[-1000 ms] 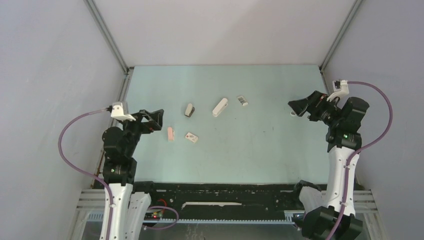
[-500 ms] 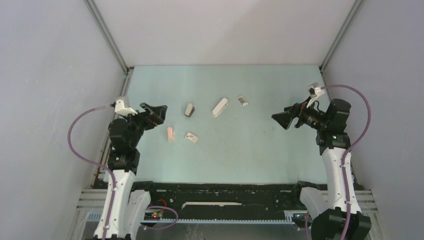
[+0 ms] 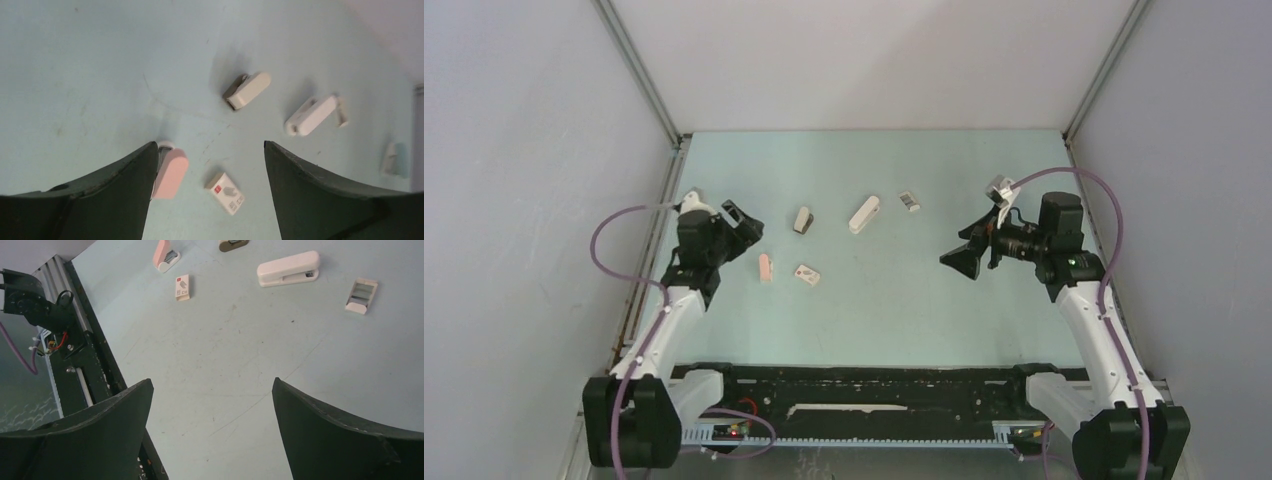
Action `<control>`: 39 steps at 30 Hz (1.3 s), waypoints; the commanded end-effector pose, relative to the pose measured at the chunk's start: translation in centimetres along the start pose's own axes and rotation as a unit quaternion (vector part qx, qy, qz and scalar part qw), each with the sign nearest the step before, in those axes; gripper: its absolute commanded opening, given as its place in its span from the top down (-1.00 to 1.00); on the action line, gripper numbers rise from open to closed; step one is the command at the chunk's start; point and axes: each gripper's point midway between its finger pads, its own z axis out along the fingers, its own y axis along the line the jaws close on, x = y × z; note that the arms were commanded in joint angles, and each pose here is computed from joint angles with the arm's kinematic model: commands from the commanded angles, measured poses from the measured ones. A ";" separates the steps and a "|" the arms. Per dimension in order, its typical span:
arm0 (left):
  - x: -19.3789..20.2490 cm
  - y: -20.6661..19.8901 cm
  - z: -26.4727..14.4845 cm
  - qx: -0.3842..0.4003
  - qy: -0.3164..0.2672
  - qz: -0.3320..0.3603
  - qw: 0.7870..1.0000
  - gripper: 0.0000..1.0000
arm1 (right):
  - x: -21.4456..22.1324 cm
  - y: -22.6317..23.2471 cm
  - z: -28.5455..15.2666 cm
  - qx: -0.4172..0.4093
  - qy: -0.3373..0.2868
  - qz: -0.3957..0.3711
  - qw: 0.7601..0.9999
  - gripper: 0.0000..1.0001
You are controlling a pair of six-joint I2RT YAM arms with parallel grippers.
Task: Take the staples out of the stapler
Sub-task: Pick up the stapler from the center of the board.
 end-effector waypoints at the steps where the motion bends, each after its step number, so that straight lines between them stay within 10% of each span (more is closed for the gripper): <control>1: -0.7 0.9 -0.4 -0.122 -0.009 0.096 0.988 -0.66 | -1.8 -0.8 -0.8 0.030 -0.013 -0.026 0.999 -0.99; 4: -0.6 2.3 -0.7 -0.206 -0.019 0.127 0.970 -0.59 | -1.8 -1.0 -0.8 0.036 -0.014 -0.021 0.999 -0.99; 31: 8.4 3.8 3.3 -0.164 0.107 0.168 0.966 -0.20 | -1.4 -1.8 -1.1 0.040 -0.014 -0.002 0.999 -0.99; 39: 8.5 4.1 3.6 -0.171 0.112 0.174 0.963 0.37 | -1.5 -1.8 -1.2 0.041 -0.015 -0.003 0.999 -0.99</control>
